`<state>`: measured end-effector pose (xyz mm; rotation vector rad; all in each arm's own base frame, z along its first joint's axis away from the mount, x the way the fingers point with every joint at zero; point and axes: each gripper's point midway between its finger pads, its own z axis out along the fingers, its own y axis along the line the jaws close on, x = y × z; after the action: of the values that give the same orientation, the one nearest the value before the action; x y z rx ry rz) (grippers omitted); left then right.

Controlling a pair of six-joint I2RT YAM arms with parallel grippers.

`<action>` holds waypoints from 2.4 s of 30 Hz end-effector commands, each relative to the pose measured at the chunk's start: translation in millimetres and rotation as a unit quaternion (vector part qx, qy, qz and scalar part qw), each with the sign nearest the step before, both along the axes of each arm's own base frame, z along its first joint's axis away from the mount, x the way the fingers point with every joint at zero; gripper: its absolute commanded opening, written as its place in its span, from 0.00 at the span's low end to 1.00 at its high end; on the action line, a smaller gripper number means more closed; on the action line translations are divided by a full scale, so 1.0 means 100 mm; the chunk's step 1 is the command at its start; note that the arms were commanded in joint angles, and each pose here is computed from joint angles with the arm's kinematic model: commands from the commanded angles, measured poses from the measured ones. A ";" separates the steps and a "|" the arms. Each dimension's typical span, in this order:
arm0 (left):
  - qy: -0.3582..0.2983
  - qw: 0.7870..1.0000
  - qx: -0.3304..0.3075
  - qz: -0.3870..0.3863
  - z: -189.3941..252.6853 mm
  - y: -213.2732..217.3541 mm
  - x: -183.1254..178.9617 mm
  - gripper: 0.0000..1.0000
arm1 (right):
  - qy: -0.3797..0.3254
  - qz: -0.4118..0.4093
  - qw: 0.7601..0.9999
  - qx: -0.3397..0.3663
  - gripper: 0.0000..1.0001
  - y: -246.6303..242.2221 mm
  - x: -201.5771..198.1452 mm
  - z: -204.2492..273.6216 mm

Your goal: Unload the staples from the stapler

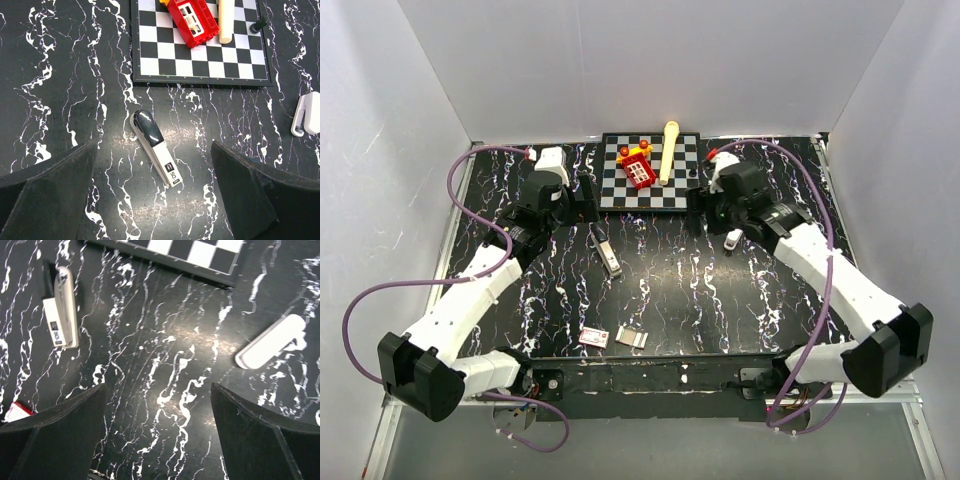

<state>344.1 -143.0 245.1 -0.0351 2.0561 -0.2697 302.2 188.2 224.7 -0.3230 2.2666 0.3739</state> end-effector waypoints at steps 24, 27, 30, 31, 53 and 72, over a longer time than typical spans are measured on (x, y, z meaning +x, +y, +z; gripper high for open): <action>0.243 0.960 -0.041 0.136 -1.03 -0.18 0.02 0.98 | 0.037 0.065 0.997 -0.015 0.89 0.53 -0.28 -0.40; 0.263 0.951 -0.041 0.159 -1.14 -0.18 0.04 0.98 | 0.045 0.066 0.997 -0.013 0.89 0.49 -0.37 -0.45; 0.265 0.949 -0.043 0.166 -1.20 -0.20 0.08 0.98 | 0.045 0.067 0.997 -0.010 0.89 0.46 -0.42 -0.46; 0.266 0.948 -0.043 0.170 -1.21 -0.21 0.10 0.98 | 0.044 0.068 0.997 -0.009 0.89 0.45 -0.44 -0.45; 0.299 0.934 -0.006 0.196 -1.56 -0.38 0.48 0.93 | 0.049 0.089 0.995 0.016 0.89 0.46 -0.63 -0.47; 0.304 0.930 0.013 0.205 -1.73 -0.39 0.49 0.69 | 0.050 0.095 0.994 0.020 0.88 0.44 -0.70 -0.49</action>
<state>383.3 -181.5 64.4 -0.5712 2.6408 0.0370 231.5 227.0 164.8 -0.5111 2.3813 0.5029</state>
